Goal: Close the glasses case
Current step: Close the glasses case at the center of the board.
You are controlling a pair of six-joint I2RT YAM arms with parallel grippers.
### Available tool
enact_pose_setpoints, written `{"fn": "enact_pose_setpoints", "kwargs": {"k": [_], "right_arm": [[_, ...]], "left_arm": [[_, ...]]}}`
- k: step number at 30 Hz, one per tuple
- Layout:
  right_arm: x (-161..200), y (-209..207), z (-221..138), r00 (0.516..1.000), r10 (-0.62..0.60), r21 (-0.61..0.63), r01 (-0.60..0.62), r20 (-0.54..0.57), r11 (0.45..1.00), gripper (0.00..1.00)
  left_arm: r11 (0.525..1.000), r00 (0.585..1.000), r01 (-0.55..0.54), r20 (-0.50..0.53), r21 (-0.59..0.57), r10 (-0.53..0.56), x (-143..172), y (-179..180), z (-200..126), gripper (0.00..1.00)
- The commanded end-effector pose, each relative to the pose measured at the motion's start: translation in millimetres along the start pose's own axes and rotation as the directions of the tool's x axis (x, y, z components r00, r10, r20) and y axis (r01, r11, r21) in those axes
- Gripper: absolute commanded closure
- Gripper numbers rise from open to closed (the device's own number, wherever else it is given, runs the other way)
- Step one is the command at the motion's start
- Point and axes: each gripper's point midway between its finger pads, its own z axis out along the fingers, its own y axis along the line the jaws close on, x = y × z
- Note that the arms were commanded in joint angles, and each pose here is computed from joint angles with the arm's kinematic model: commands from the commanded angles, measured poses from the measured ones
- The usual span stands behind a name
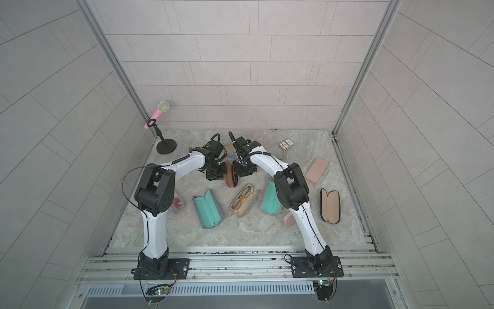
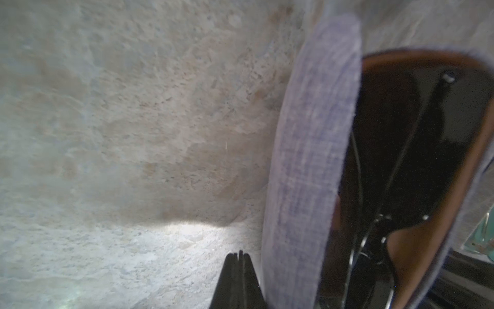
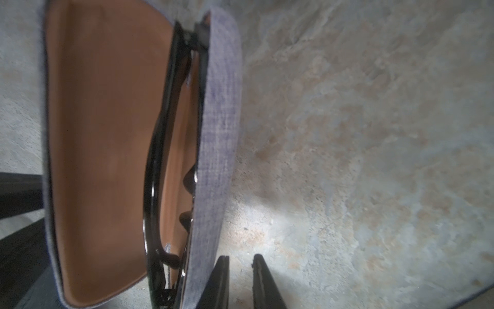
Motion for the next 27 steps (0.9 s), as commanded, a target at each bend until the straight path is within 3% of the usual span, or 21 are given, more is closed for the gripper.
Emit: {"fn": "enact_pose_setpoints", "kwargs": {"k": [1,17,27], "right_arm": [[6.1,36.7,4.9,0.997,-0.078,-0.086,0.076,-0.018,0.993,0.8],[8.5,57.9,2.2,0.993,-0.115,-0.185,0.111,-0.013,0.977,0.79],[5.0,35.9,-16.2,0.997,-0.057,-0.114,0.063,0.049,0.992,0.79]], "left_arm": [[0.998,1.0,-0.026,0.015,0.059,0.025,-3.1,-28.0,2.1,1.0],[0.996,0.999,-0.04,0.022,0.074,0.039,-4.6,-37.2,-1.6,1.0],[0.997,0.998,-0.042,0.057,0.069,0.038,-6.3,-35.2,-22.8,1.0]]}}
